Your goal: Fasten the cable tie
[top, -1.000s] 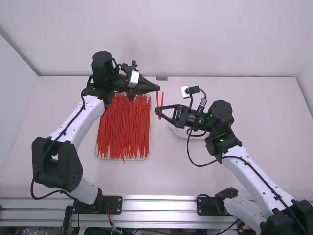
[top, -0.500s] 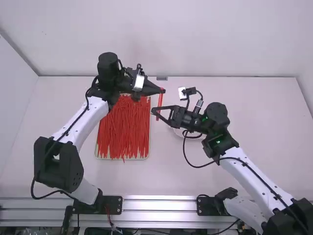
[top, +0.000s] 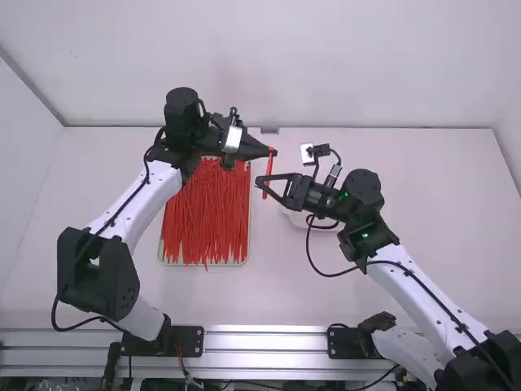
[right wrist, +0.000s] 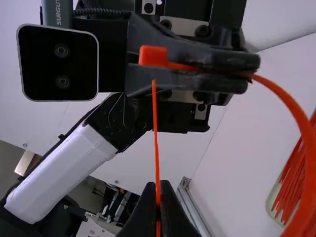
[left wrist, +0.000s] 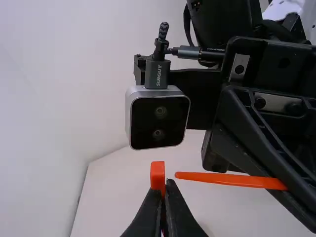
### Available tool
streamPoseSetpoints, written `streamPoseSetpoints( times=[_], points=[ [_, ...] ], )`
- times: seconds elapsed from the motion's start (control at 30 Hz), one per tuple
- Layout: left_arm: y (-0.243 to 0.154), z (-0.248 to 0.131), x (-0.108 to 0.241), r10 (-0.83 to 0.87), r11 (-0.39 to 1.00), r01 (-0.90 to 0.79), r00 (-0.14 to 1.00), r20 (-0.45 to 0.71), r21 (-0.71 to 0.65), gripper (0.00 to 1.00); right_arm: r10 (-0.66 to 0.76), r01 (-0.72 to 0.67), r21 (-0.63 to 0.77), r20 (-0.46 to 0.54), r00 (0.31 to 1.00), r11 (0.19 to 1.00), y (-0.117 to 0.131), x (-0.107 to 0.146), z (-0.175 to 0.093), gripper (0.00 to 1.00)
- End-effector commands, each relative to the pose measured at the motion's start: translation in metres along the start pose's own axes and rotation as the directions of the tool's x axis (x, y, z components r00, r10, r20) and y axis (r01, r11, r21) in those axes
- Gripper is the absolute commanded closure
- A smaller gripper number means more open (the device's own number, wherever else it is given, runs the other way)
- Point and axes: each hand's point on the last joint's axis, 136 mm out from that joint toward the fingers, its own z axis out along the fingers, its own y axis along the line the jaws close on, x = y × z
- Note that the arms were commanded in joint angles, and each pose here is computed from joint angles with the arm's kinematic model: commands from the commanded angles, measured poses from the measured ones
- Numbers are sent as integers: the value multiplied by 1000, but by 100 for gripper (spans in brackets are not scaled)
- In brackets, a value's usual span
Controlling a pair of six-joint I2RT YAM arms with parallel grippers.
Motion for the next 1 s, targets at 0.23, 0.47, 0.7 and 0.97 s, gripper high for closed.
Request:
streamPoseSetpoints(
  times=[0.23, 0.47, 0.7, 0.97],
  points=[
    [-5, 0, -1, 8, 1000, -8, 1000, 10, 18, 99, -13, 13, 1, 23, 1000, 1000, 2, -3, -2, 100],
    [-10, 2, 3, 13, 1000, -13, 1000, 16, 28, 99, -20, 20, -14, 29, 999, 1000, 6, -4, -2, 100],
    [-9, 3, 2, 27, 999, -27, 999, 18, 29, 99, -16, 16, -6, 27, 1000, 1000, 4, -4, -2, 100],
    [-2, 3, -11, 22, 1000, -23, 1000, 19, 19, 99, -22, 22, -4, 14, 1000, 1000, 3, 0, 0, 100]
  ],
)
